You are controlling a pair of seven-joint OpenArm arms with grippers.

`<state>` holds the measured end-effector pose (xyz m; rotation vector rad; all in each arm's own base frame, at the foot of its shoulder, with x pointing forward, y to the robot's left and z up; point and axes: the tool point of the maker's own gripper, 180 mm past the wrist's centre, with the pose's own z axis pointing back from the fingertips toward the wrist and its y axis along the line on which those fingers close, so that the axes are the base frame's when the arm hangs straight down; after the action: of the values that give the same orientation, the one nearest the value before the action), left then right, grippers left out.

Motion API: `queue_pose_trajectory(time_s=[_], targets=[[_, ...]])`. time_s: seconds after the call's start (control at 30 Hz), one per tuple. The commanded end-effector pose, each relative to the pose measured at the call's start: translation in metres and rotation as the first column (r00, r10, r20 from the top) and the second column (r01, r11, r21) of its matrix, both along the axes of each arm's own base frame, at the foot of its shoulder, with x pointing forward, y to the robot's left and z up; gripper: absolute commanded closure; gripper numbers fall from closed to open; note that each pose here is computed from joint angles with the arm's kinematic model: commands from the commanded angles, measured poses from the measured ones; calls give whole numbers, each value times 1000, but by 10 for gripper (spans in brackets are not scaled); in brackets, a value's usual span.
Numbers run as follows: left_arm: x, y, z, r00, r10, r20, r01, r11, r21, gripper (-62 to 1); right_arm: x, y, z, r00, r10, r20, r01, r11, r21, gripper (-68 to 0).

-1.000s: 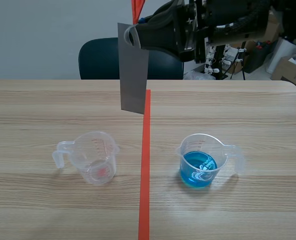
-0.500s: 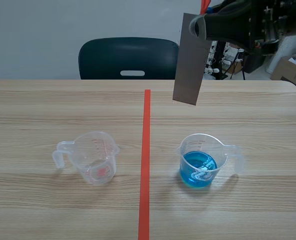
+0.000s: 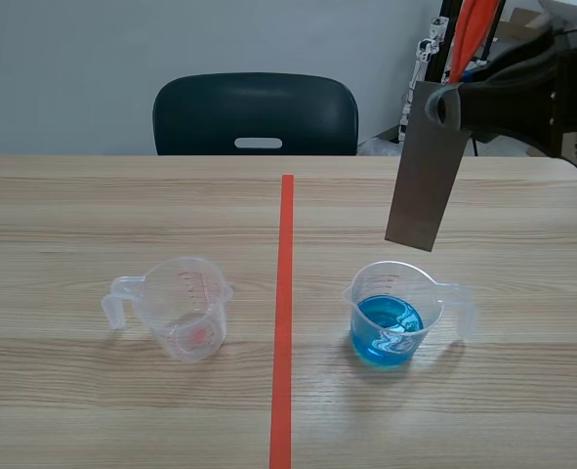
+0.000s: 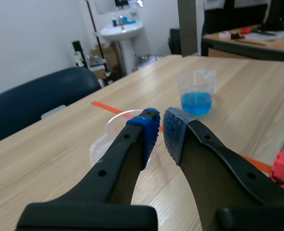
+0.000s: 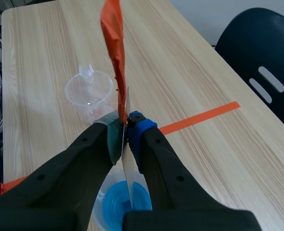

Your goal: Do the redox reaction experiment. move the plate over the blue solution

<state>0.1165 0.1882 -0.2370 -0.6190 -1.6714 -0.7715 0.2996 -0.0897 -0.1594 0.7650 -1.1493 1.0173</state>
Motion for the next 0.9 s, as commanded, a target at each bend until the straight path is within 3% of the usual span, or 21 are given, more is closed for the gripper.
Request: queue_pose_trajectory(time_s=[0.0, 0.1, 0.27, 0.4, 0.63, 0.87], targets=[[7, -3, 2, 999, -32, -2, 32, 999, 32, -70, -4, 2, 12, 1000, 12, 15, -13, 999, 37, -6], [16, -11, -5, 991, -110, -71, 118, 985, 123, -62, -10, -1, 9, 1000, 11, -2, -11, 999, 42, -6], [23, -25, 5, 965, -241, -107, 257, 950, 177, -40, -17, -2, 3, 1000, 15, -25, -14, 999, 38, -6], [37, -37, 16, 959, -263, -106, 279, 941, 191, -37, -17, -5, 6, 1000, 8, -18, -7, 998, 56, -6], [49, -72, 25, 935, -336, -110, 354, 885, 302, -27, -16, -7, 13, 1000, 1, -4, -1, 997, 77, -6], [67, -93, 33, 939, -333, -89, 342, 873, 347, -27, -16, -7, 13, 1000, 1, -4, -1, 997, 77, -6]])
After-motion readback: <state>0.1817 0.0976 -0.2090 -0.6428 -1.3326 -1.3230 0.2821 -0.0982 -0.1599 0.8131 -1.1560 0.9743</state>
